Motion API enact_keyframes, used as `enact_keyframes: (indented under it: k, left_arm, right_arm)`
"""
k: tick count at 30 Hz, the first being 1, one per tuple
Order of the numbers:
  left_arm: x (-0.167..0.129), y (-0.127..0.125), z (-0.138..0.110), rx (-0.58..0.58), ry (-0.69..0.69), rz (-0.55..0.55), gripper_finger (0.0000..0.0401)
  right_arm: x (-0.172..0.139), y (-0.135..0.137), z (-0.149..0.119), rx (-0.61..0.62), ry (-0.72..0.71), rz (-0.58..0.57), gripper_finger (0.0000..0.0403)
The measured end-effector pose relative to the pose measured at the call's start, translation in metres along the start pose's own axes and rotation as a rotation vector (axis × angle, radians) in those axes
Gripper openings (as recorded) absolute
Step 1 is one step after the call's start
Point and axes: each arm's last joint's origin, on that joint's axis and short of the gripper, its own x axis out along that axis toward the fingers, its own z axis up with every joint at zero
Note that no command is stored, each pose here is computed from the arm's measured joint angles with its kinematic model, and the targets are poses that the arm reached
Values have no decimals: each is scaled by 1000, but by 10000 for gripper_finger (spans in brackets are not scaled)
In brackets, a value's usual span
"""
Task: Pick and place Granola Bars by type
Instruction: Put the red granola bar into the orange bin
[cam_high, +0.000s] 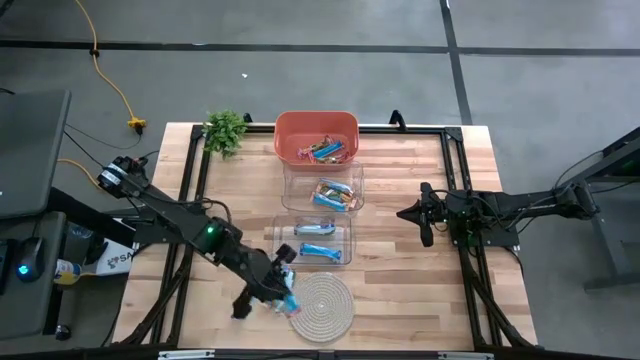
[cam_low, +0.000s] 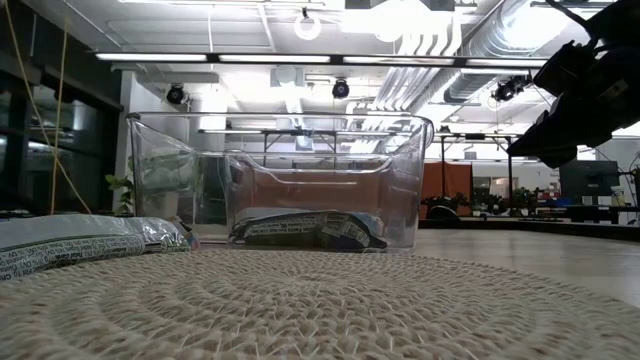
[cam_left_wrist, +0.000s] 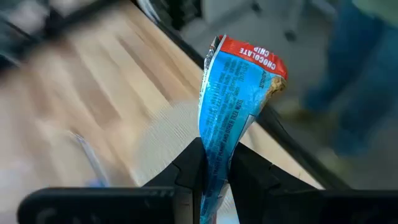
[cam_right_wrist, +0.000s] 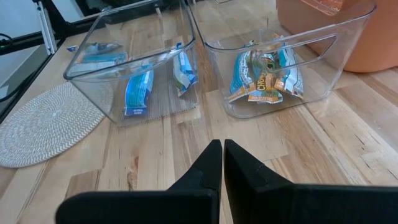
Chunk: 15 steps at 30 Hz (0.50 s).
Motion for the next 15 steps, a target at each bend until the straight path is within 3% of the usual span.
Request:
enact_keyframes:
  k: [8,15]
  left_arm:
    - [-15,13,38,-32,-275,303,60]
    - [-26,22,54,-31,-408,568,60]
  right_arm:
    - [0,0,0,0,-1,0,0]
    - [0,0,0,0,0,0,0]
